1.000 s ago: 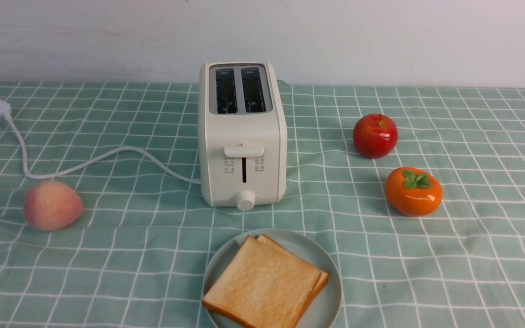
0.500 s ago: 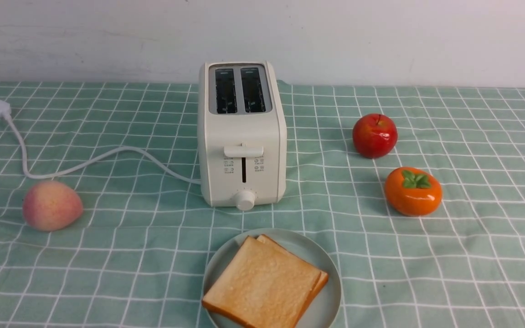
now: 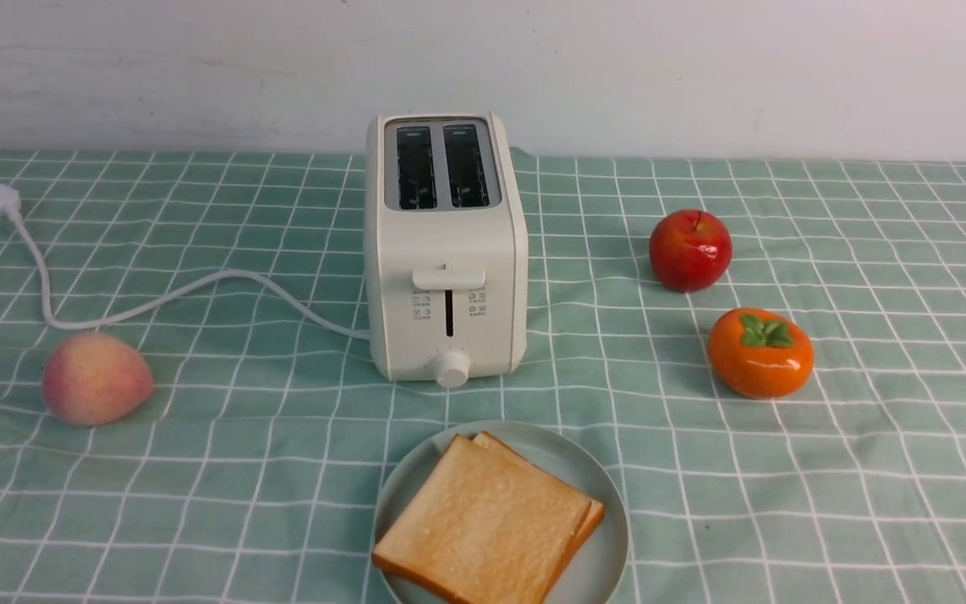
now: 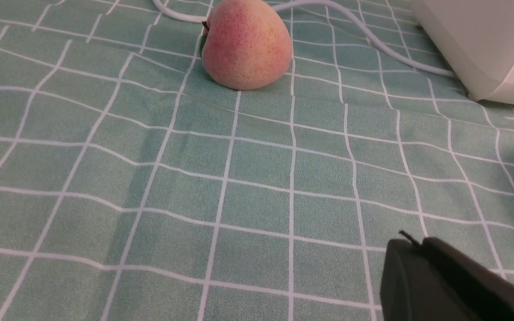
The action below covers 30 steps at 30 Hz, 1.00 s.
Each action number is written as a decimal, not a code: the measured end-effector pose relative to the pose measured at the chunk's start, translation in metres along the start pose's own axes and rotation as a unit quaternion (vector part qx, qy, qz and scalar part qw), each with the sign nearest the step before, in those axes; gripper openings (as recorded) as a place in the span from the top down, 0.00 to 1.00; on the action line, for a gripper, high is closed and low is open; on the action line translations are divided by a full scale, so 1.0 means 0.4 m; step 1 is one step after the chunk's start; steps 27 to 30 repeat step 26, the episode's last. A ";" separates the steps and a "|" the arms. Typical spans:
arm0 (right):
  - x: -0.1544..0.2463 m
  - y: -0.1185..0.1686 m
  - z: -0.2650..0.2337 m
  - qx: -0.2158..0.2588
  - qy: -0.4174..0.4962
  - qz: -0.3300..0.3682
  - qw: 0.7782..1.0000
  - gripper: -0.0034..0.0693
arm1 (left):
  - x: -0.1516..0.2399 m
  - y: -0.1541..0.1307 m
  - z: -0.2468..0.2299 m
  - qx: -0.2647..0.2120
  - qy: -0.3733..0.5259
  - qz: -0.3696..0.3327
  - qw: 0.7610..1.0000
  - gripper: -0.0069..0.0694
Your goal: Take toasted bread from bread machine on blue coffee table place on plate.
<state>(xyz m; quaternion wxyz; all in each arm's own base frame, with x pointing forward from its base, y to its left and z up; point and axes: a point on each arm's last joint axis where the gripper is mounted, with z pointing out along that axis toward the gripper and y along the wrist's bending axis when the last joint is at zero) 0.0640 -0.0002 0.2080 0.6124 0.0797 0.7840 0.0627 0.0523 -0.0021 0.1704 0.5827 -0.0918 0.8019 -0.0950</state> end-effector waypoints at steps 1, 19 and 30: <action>-0.001 0.000 -0.001 0.001 -0.003 0.001 1.000 0.90 | 0.000 0.000 0.000 0.000 0.000 0.000 1.000 0.89; 0.089 -0.029 0.002 0.042 0.039 0.009 0.998 0.86 | 0.001 0.000 0.000 -0.001 0.003 0.000 1.000 0.86; 0.089 -0.029 0.002 0.042 0.039 0.009 0.998 0.85 | 0.001 0.000 0.000 -0.001 0.003 0.000 1.000 0.86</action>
